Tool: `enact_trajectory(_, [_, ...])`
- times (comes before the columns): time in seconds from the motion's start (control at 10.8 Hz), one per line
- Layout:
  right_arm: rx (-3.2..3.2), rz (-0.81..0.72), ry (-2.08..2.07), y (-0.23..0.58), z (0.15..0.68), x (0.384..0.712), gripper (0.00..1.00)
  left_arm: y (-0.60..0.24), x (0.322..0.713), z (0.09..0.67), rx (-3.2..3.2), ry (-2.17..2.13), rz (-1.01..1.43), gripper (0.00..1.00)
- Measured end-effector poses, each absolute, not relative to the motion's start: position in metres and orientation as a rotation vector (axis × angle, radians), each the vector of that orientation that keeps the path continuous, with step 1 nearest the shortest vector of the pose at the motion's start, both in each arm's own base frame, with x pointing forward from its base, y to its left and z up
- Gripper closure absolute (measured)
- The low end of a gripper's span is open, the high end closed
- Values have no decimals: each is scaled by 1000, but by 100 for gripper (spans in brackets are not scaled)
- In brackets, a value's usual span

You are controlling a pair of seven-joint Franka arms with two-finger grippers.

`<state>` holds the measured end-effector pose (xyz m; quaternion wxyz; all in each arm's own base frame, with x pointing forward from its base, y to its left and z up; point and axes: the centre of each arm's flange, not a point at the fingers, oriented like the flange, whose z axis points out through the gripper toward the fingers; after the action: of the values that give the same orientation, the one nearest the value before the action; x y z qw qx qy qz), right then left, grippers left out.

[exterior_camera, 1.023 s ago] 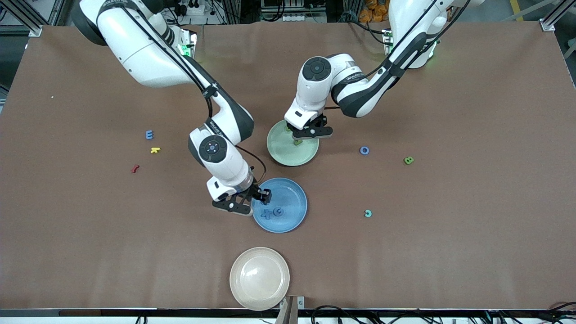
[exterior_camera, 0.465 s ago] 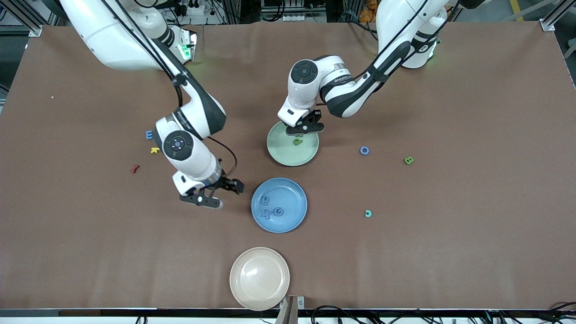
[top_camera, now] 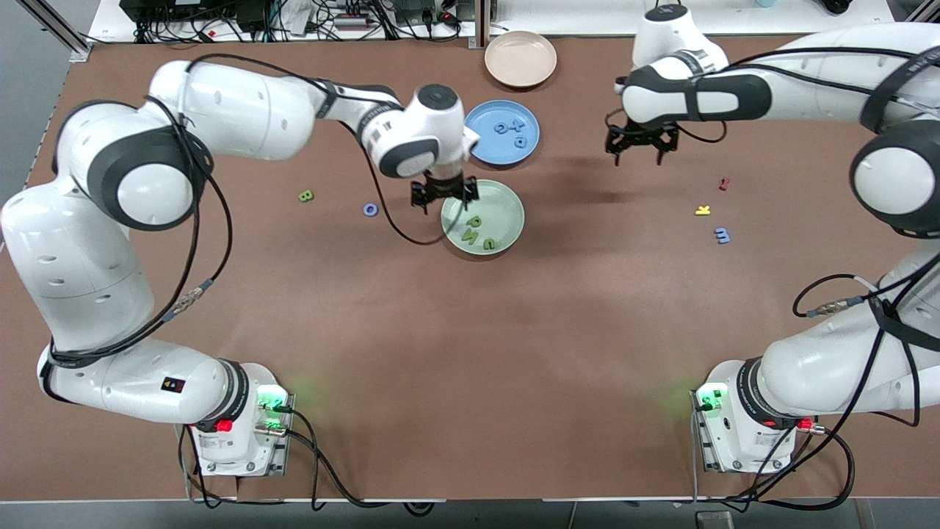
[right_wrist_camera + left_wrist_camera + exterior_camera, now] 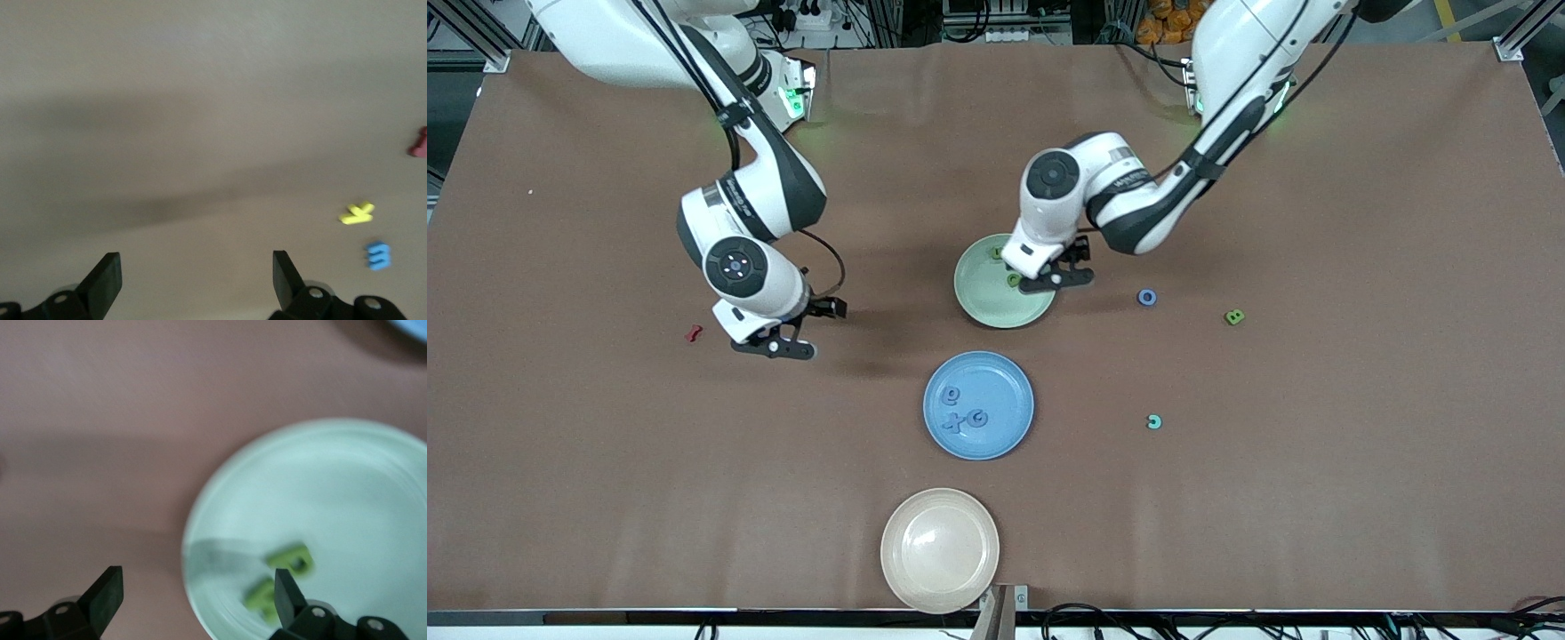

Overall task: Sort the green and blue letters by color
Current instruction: 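Grasp the blue m with the right gripper while the left gripper grasps green B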

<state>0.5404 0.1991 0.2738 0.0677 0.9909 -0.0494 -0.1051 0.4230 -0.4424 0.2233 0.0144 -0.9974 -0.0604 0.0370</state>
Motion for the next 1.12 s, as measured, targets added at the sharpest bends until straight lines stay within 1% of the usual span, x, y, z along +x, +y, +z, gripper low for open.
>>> enact_trajectory(0.28, [2945, -422, -23, 135, 266, 501, 0, -367, 492, 226, -3113, -233, 112, 0])
enact_trajectory(0.46, [2939, -473, 8, 103, 250, 479, 0, -324, 520, 226, -3108, -227, 124, 0])
enact_trajectory(0.56, [2941, -491, 33, 91, 245, 473, 0, -310, 525, 226, -3088, -209, 143, 0])
enact_trajectory(0.74, [2952, -511, 89, 59, 239, 466, 0, -296, 523, 224, -3031, -159, 148, 0])
enact_trajectory(1.02, [3012, -458, 165, -13, 217, 452, 0, -265, 522, 226, -2972, -140, 103, 0])
enact_trajectory(1.12, [3024, -447, 171, -24, 210, 445, 0, -255, 525, 231, -2962, -143, 81, 0])
